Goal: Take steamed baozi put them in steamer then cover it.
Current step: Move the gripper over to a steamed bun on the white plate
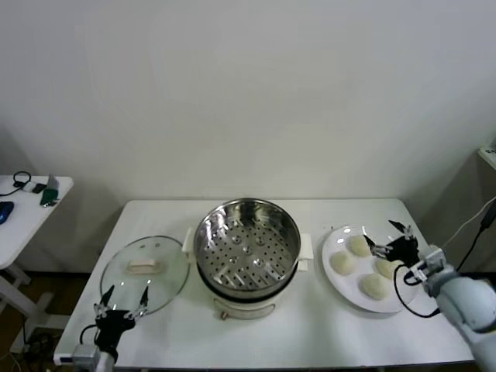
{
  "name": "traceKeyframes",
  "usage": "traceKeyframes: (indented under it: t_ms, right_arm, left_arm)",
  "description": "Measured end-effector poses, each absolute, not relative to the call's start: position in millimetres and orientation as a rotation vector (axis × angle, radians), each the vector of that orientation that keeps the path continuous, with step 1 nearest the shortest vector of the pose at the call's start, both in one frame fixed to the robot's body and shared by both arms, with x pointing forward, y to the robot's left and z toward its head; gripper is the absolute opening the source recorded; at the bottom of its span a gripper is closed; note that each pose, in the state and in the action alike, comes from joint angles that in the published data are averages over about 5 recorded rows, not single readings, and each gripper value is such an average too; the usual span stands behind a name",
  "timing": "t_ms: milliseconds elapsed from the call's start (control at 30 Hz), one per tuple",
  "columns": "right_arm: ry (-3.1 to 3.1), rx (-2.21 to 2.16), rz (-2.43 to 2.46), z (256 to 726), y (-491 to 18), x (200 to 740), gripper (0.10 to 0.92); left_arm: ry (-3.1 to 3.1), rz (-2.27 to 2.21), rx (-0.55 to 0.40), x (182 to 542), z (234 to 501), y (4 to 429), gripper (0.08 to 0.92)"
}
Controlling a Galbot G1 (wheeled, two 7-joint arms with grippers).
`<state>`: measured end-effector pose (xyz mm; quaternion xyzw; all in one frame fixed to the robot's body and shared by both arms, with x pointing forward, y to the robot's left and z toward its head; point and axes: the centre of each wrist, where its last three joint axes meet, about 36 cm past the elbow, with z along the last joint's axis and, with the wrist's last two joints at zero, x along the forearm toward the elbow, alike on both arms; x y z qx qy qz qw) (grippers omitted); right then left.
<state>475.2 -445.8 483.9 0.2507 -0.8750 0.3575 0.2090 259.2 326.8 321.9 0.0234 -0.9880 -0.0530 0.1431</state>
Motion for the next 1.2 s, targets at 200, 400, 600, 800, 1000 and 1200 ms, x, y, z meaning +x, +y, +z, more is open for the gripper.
traceKeyframes:
  t_ms: [200,400,600,800,1000,1200]
  right_arm:
    - [-2.154,0.976,1.156,508.8,-458.1,524.9,0.823]
    - [-1.896,1.14,1.2,526.7,-458.5,576.8,0.823]
    - [-1.675,1.201,1.215,538.7,-450.0,625.0,0.823]
    - [-1.522,1.197,1.217,537.0,-443.8,658.2,0.823]
    - [-1.431,1.193,1.216,526.6,-436.5,680.0,0.823]
    - [-1.364,1.208,1.214,513.0,-426.9,696.0,0.823]
  left_arm:
    - [-2.844,-0.168,0.05,257.3,318.6,324.8,0.823]
    - [-2.839,-0.186,0.035,255.2,317.7,323.3,0.823]
    - [-2.835,-0.205,0.032,252.9,319.2,325.8,0.823]
    - [-2.828,-0.224,0.038,251.6,319.0,327.7,0.823]
    - [-2.811,-0.235,0.036,250.1,315.1,327.9,0.823]
    - [-2.796,-0.242,0.038,248.7,310.8,328.5,0.823]
